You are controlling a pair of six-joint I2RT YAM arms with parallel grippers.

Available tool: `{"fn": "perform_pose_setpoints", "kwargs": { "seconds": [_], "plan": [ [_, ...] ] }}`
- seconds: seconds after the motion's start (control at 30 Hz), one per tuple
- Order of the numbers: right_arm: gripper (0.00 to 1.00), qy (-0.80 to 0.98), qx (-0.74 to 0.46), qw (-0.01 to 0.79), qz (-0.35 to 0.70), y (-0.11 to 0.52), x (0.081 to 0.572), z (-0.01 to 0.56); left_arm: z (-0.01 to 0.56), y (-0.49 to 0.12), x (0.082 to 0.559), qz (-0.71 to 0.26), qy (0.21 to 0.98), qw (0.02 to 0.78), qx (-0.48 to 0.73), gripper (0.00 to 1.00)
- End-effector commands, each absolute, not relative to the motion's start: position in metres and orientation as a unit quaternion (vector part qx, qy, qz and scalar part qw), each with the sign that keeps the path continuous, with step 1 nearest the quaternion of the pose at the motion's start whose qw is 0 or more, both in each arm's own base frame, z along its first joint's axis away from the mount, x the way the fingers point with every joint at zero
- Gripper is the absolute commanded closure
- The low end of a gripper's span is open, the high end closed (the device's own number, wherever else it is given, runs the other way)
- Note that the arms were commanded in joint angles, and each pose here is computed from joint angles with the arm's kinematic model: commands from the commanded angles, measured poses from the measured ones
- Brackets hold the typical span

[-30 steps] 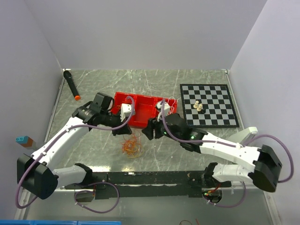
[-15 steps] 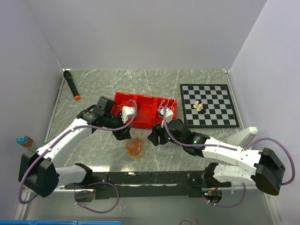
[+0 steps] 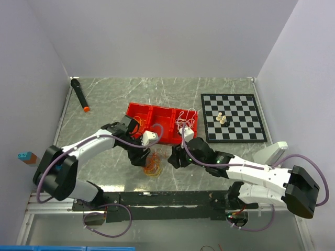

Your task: Untangle the cables

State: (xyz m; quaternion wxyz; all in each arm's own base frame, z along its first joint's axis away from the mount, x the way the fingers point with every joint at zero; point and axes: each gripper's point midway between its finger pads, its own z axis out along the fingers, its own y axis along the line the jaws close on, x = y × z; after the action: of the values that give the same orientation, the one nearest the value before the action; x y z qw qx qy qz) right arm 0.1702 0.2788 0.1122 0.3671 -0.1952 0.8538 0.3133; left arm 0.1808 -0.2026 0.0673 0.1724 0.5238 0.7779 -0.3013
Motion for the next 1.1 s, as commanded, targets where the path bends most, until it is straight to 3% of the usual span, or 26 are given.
{"fn": "perform_pose_setpoints", "kwargs": {
  "seconds": [0.0, 0.27, 0.57, 0.7, 0.97, 1.07],
  "plan": [
    [0.42, 0.845, -0.187, 0.384, 0.323, 0.274, 0.168, 0.124, 0.071, -0.221, 0.184, -0.324, 0.747, 0.174, 0.554, 0.37],
    [0.42, 0.827, -0.255, 0.346, 0.362, 0.279, 0.137, 0.116, 0.068, -0.225, 0.179, -0.334, 0.735, 0.161, 0.568, 0.44],
    [0.36, 0.818, -0.324, 0.329, 0.344, 0.280, 0.118, 0.112, 0.093, -0.208, 0.154, -0.335, 0.698, 0.154, 0.614, 0.29],
    [0.35, 0.818, -0.327, 0.331, 0.338, 0.283, 0.118, 0.109, 0.095, -0.220, 0.164, -0.343, 0.707, 0.172, 0.594, 0.28],
    [0.35, 0.815, -0.337, 0.336, 0.329, 0.289, 0.111, 0.107, 0.074, -0.237, 0.193, -0.327, 0.734, 0.195, 0.562, 0.31],
    [0.35, 0.811, -0.345, 0.340, 0.329, 0.292, 0.107, 0.109, 0.066, -0.237, 0.196, -0.325, 0.738, 0.184, 0.562, 0.38]
  ]
}}
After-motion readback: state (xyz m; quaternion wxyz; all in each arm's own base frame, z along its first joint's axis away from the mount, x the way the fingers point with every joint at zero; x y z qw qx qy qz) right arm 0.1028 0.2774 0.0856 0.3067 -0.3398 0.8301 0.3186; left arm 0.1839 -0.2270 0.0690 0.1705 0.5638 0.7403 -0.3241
